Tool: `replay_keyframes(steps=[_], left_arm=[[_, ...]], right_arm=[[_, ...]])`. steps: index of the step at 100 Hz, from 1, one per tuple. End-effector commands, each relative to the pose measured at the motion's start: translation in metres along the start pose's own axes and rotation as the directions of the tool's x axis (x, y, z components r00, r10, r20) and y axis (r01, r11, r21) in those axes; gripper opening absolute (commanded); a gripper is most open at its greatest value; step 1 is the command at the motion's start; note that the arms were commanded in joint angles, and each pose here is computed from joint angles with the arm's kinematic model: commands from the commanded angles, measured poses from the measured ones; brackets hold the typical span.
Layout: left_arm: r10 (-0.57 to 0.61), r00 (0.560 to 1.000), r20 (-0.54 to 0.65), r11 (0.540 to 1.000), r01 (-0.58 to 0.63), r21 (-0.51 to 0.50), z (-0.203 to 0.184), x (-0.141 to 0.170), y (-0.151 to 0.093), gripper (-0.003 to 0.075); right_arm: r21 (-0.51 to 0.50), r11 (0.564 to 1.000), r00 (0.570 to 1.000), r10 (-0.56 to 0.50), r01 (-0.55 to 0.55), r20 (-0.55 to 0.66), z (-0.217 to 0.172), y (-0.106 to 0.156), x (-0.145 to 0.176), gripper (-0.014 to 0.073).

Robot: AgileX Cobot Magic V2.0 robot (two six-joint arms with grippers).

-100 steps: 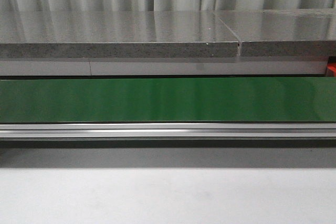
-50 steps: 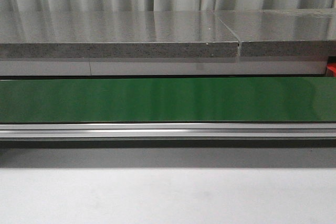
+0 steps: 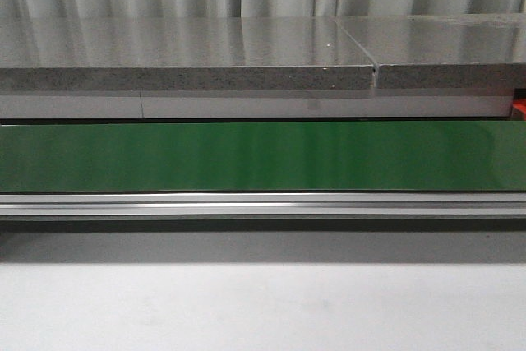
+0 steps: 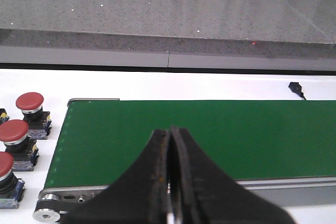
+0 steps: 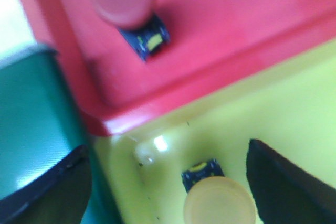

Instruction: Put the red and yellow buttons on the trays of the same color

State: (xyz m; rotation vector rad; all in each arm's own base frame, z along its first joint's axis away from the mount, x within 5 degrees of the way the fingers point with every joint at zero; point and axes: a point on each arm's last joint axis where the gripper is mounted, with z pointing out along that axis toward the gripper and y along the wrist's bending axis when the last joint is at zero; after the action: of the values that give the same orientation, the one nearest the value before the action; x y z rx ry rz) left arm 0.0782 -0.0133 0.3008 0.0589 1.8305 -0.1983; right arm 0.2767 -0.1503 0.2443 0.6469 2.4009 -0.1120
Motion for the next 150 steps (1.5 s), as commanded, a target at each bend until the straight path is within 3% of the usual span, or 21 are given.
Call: replay_keyframes(steps=[1,24,43,69,90,117,150], left_arm=[[0.002,0.996,0.094,1.000,-0.004,0.023,-0.002,-0.015,-0.003,-0.0019],[0.002,0.996,0.094,1.000,-0.004,0.023,-0.002,-0.015,-0.003,-0.0019],[0.002,0.996,0.094,1.000,-0.004,0.023,-0.002,-0.015,-0.003,-0.0019],[0.002,0.996,0.094,1.000,-0.004,0.023,-0.002,-0.015,-0.003,-0.0019],[0.002,0.996,0.094,1.000,-0.004,0.023,-0.002,-0.015,-0.003,-0.0019],[0.002,0.996,0.094,1.000,-0.004,0.023,-0.002,-0.015,-0.003,-0.0019],[0.001,0.995,0.098,1.000,-0.004,0.023,-0.002,-0.015,-0.003,-0.0019]], right_arm=[[-0.010,0.999,0.979,-0.046,0.049,0.199,-0.041,0.011,-0.021,0.0603],[-0.075,0.976,0.901,-0.155,0.202,0.406,-0.114,0.051,-0.021,0.0603],[-0.166,0.915,0.831,-0.243,0.368,0.501,-0.156,0.089,0.001,0.0603],[-0.240,0.853,0.802,-0.287,0.463,0.525,-0.175,0.098,0.050,0.0581],[-0.250,0.847,0.817,-0.307,0.469,0.489,-0.177,0.083,0.085,0.0387],[-0.246,0.846,0.812,-0.309,0.473,0.496,-0.178,0.072,0.110,-0.0127],[-0.247,0.846,0.812,-0.309,0.472,0.494,-0.178,0.072,0.110,-0.0120]])
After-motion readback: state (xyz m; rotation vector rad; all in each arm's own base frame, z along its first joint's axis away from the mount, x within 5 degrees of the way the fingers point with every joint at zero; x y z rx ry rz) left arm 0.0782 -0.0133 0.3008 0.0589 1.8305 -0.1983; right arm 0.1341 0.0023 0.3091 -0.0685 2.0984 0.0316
